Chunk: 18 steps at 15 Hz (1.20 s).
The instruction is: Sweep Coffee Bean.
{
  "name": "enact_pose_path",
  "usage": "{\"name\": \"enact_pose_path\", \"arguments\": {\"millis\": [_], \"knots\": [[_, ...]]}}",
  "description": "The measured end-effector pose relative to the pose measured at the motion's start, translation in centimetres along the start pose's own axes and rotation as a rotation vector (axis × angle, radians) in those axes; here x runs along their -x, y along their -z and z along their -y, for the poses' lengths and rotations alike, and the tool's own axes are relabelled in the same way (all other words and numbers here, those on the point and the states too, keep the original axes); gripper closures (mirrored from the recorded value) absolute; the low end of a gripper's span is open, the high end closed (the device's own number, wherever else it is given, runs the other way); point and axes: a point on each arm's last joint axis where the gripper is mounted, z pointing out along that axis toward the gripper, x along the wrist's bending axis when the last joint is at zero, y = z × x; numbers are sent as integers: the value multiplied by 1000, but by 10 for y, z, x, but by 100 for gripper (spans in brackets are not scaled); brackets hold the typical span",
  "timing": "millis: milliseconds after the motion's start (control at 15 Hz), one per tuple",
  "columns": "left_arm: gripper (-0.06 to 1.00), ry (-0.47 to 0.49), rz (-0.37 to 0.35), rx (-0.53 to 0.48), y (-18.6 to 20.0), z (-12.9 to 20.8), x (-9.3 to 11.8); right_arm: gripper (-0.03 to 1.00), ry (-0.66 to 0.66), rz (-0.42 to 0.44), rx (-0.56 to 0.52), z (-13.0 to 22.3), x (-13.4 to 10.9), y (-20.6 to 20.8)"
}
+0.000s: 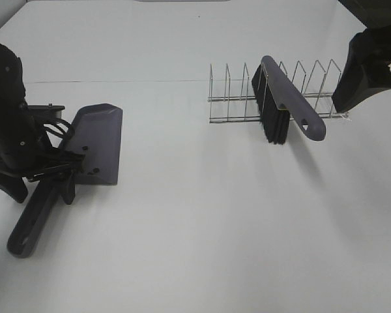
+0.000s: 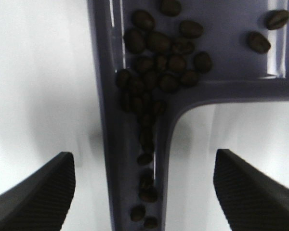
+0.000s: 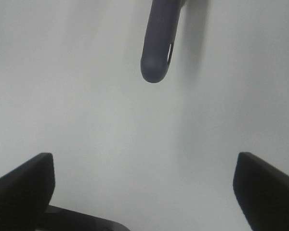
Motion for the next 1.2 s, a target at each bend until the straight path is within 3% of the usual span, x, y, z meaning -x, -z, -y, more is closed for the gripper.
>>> {"name": "enact_pose_path", "arguments": {"millis": [400,600,667,1000,1200], "knots": [[22,-24,19,127,79,19,2,4,10,3,-38,3,0,0],[22,-33,40,239,127,37,2,4,24,4,-54,7,0,4],[22,-42,47,309,153,51,0,4,27,0,-1,12,0,20],[22,-56,49,389,194,83,-4,4,65,-7,150,32,0,63],[22,-56,54,420,188,130,-13,4,145,-1,151,64,3,59]]}}
